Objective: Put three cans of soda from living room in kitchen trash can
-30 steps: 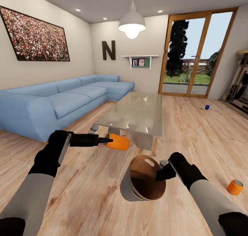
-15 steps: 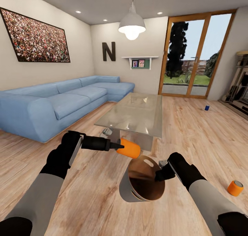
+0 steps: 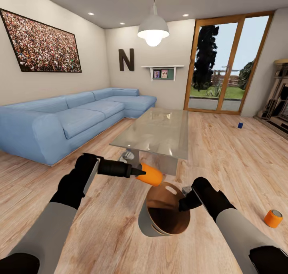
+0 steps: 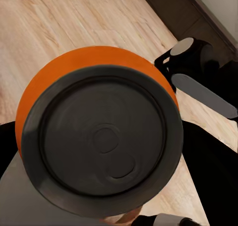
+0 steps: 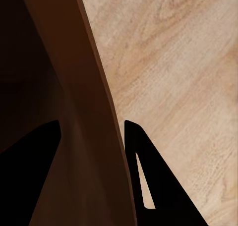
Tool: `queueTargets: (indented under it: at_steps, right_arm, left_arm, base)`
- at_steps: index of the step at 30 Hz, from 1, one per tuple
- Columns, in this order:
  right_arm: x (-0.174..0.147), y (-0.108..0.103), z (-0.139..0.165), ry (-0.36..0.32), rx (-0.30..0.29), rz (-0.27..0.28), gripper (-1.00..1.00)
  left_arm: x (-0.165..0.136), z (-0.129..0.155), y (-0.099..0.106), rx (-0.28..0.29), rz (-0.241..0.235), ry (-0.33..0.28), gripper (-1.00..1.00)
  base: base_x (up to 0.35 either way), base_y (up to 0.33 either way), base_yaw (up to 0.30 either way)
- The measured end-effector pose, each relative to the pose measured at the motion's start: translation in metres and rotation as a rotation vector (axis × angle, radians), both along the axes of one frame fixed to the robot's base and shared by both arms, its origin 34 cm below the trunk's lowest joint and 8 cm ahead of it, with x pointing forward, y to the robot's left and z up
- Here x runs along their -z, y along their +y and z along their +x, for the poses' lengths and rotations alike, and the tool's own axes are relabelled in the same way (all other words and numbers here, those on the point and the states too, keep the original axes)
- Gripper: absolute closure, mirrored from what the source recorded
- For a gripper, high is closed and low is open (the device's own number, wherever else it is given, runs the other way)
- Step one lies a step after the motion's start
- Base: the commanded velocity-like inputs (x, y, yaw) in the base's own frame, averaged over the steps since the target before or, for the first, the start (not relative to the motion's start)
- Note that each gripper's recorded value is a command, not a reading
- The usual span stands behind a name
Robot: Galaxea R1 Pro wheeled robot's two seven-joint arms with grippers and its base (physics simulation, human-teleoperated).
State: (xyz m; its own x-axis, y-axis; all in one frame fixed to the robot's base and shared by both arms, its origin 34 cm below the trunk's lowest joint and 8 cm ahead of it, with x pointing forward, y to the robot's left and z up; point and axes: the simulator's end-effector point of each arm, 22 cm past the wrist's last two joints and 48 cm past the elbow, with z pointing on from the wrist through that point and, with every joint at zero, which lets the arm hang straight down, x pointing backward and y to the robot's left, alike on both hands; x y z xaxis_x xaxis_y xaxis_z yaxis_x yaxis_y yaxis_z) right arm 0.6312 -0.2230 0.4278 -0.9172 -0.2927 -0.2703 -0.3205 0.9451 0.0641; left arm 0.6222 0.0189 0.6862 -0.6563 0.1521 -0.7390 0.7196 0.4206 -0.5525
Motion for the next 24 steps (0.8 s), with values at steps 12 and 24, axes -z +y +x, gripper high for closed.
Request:
queueTargets:
  at_steps: [12,24]
  right_arm:
    - [-0.017,-0.001,0.003,-0.033,-0.003,-0.010,1.00]
    - [-0.051,-0.001,0.012,-0.072,-0.001,-0.008,1.00]
  left_arm:
    - [-0.007,-0.010,-0.010,0.018,0.043,-0.035,1.00]
    - [-0.025,-0.019,-0.017,0.040,0.072,-0.058,1.00]
  base:
    - [0.000,0.000,0.000]
    - [0.000,0.000,0.000]
